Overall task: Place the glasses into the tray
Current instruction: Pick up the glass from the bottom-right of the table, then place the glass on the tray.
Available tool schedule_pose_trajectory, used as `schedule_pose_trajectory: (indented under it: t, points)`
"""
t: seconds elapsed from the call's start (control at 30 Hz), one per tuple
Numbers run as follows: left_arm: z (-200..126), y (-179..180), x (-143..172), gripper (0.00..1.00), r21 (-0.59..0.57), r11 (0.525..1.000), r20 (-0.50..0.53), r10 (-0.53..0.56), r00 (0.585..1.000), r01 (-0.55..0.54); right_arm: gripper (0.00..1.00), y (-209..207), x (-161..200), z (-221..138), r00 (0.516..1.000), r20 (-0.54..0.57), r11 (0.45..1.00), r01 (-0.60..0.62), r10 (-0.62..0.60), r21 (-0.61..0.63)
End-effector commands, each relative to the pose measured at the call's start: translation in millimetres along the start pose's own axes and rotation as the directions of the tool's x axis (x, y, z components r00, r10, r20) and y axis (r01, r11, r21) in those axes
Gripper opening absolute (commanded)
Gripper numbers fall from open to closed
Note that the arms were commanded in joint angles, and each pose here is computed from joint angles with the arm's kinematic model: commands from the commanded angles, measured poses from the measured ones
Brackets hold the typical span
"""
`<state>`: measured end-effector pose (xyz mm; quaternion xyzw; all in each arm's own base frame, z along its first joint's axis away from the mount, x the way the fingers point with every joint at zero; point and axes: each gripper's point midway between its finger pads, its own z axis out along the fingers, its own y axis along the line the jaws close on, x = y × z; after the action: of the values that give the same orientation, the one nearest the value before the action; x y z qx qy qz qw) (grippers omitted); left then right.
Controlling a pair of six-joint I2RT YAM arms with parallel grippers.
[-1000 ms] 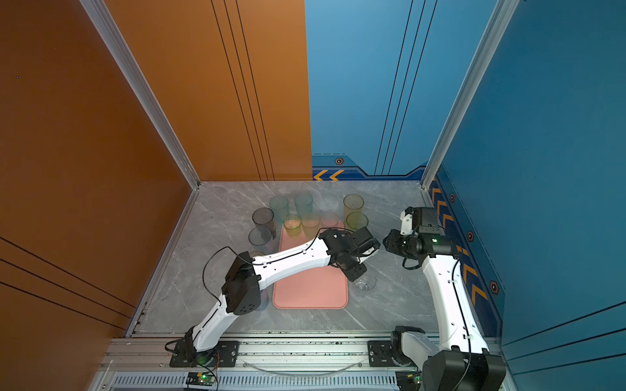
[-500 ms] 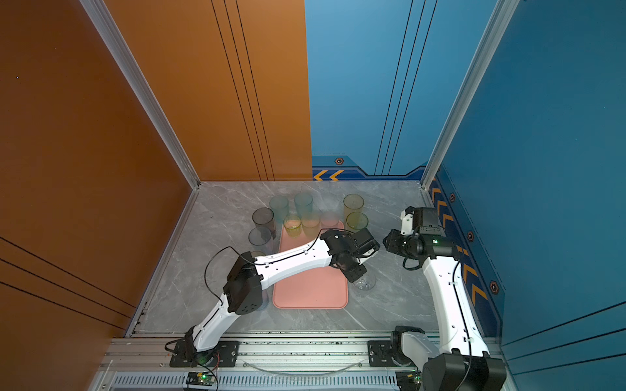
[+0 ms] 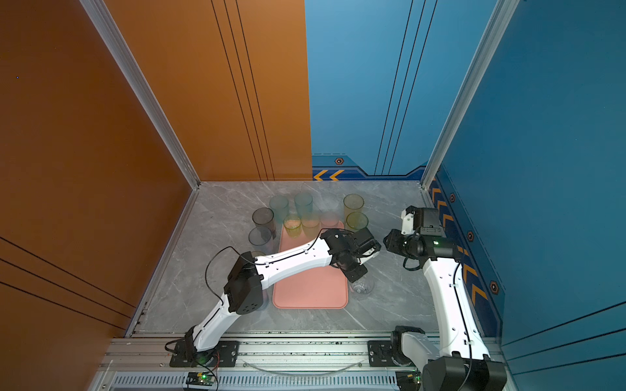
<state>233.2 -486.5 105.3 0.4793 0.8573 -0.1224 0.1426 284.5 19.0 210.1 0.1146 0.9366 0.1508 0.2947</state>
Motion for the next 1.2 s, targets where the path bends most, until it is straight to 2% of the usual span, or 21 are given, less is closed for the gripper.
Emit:
schedule_pose_trajectory:
  t: [0.0,0.2,0.47,0.63,0.83,1.17]
  points:
    - [-17,2,-1,0.00,0.000,1.000,0.007,0.015,1.000,-0.015,0.36,3,-5,-7,0.999,0.031,1.000,0.020,-0.019,-0.012]
    - [-61,25,0,0.00,-0.049,0.999,0.065,-0.013,0.998,0.017,0.36,4,-5,-8,0.999,0.033,1.000,0.019,-0.018,-0.014]
    - [-112,74,23,0.00,-0.128,0.985,0.113,-0.098,0.989,0.112,0.36,5,-7,-8,0.999,0.036,1.000,0.021,-0.021,-0.015]
    - [-115,120,55,0.00,-0.202,0.958,0.081,-0.192,0.978,0.205,0.36,13,-5,-6,0.999,0.021,0.999,0.040,-0.040,-0.025]
    - [-117,178,92,0.00,-0.260,0.909,0.080,-0.315,0.946,0.325,0.36,35,-2,-2,0.994,0.000,0.994,0.109,-0.109,-0.031]
    - [-110,227,111,0.00,-0.289,0.867,0.099,-0.393,0.914,0.405,0.36,65,4,17,0.980,-0.046,0.980,0.194,-0.196,-0.038]
